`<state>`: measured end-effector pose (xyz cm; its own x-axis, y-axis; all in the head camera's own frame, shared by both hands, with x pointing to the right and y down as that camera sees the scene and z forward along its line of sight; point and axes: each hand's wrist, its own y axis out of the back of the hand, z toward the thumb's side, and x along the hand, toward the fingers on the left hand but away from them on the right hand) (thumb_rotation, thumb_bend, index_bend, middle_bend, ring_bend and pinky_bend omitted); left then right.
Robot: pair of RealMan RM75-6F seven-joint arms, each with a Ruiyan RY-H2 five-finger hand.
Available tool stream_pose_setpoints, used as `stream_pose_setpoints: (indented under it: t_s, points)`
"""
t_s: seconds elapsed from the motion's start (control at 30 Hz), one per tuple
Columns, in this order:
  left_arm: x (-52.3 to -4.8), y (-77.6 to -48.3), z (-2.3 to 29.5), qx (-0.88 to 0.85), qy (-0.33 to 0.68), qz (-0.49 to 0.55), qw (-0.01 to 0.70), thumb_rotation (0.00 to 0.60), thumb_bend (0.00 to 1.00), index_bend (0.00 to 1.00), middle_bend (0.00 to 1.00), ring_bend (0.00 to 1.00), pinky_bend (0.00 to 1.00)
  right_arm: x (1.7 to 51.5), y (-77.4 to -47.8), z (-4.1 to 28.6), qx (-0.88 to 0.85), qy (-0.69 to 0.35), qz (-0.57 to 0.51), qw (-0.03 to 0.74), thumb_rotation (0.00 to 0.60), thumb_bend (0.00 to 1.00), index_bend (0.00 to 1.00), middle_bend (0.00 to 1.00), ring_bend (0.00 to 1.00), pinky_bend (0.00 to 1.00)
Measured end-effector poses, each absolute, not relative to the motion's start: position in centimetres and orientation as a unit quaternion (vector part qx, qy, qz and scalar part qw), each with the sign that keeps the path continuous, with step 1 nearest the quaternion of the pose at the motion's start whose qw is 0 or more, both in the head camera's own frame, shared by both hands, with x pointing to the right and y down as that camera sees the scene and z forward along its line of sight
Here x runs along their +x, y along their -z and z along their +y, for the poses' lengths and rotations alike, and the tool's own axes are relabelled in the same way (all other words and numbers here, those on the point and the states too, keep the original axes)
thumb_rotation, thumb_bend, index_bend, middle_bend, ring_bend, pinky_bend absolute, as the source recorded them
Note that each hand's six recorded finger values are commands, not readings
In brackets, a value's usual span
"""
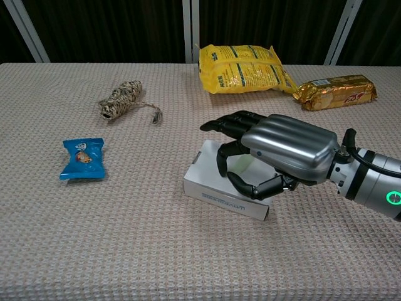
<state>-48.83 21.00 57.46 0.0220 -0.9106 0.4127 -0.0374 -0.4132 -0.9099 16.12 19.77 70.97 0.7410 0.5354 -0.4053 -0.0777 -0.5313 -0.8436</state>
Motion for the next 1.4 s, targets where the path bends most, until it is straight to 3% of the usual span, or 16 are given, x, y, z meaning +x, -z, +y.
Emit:
stream_pose_setpoints:
  t_s: [0.27, 0.6, 1.03, 1.4]
  points:
    - [-48.8, -57.6, 21.0, -0.609, 0.581, 0.388, 0.375, 0.600, 0.00, 0.08, 0.07, 0.00, 0.09, 16.6, -69.8, 18.9, -0.806, -0.322, -0.164, 0.469, 0.220, 0.60, 0.42, 0.00, 0.00, 0.00]
    - [-48.8, -57.5, 21.0, -0.608, 0.582, 0.388, 0.376, 0.600, 0.00, 0.08, 0.07, 0.00, 0.09, 16.9, -71.2, 19.8, -0.808, -0.338, -0.142, 0.462, 0.220, 0.60, 0.42, 0.00, 0.00, 0.00]
    - [-48.8, -57.6, 21.0, -0.608, 0.583, 0.388, 0.375, 0.600, 0.00, 0.08, 0.07, 0.00, 0.09, 17.0, -69.9, 19.9, -0.812, -0.319, -0.160, 0.461, 0.221, 0.60, 0.42, 0.00, 0.00, 0.00]
    - [-48.8, -57.6, 21.0, -0.608, 0.583, 0.387, 0.375, 0.600, 0.00, 0.08, 0.07, 0.00, 0.09, 17.0, -70.9, 20.8, -0.814, -0.330, -0.141, 0.457, 0.221, 0.60, 0.42, 0.00, 0.00, 0.00]
